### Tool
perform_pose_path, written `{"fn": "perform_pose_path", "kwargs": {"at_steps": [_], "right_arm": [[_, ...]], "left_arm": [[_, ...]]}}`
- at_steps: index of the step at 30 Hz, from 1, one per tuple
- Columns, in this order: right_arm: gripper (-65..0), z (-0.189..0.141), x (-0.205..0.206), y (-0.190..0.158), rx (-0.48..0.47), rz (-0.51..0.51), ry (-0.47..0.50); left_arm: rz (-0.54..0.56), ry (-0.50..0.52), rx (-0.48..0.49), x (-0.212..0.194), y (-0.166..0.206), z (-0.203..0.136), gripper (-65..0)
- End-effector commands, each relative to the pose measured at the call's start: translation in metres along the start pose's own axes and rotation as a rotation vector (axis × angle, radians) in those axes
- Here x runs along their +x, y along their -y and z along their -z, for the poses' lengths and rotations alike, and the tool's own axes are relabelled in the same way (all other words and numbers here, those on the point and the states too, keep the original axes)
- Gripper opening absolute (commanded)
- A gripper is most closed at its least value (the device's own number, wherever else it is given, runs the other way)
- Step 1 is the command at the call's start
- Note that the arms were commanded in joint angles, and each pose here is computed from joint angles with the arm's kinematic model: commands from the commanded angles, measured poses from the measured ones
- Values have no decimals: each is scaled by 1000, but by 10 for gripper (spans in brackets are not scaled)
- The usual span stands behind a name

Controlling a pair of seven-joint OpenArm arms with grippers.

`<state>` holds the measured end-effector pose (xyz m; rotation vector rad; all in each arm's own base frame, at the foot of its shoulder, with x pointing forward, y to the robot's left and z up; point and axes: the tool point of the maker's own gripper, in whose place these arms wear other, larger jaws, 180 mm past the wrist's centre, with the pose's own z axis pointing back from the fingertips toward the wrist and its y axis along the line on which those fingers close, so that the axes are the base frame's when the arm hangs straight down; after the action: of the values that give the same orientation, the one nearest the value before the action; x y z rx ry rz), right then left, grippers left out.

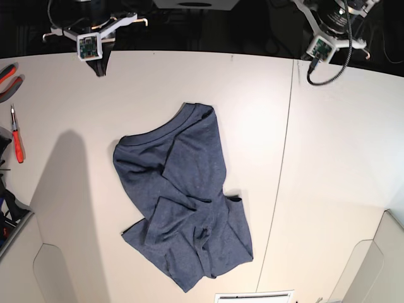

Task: Layout the t-shirt on the table in an organized manner, then fold the t-shirt properly
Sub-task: 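Lower both grippers toward the crumpled blue t-shirt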

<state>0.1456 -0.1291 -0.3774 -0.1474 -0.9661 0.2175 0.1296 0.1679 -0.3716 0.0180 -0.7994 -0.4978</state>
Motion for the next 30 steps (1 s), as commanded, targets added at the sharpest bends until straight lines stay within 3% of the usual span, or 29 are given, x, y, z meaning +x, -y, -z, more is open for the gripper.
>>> {"fn": "perform_pose_path", "kwargs": {"at_steps": [1,8,14,21,23,29,30], "right_arm": [[-650,4,19,4,-13,-8,67],[-650,46,104,25,-73,2,303],[-650,66,148,37,-114,3,412],[-650,105,156,48,-160,-16,397],[-650,119,150,44,-161,-8,368],[-650,177,153,8,-55,-13,297],[-592,186,159,1,-29,-19,294]], "left_arm": [[9,50,36,15,-13,1,-650],[-2,205,170,70,-61,26,-650],[-33,230,127,76,-64,64,-650],[-104,328,124,107,-69,92,-650],[-100,344,86,114,-63,94,-650],[-53,397,-41,138,-38,100,-650],[-48,399,-55,140,-33,102,-650]]}}
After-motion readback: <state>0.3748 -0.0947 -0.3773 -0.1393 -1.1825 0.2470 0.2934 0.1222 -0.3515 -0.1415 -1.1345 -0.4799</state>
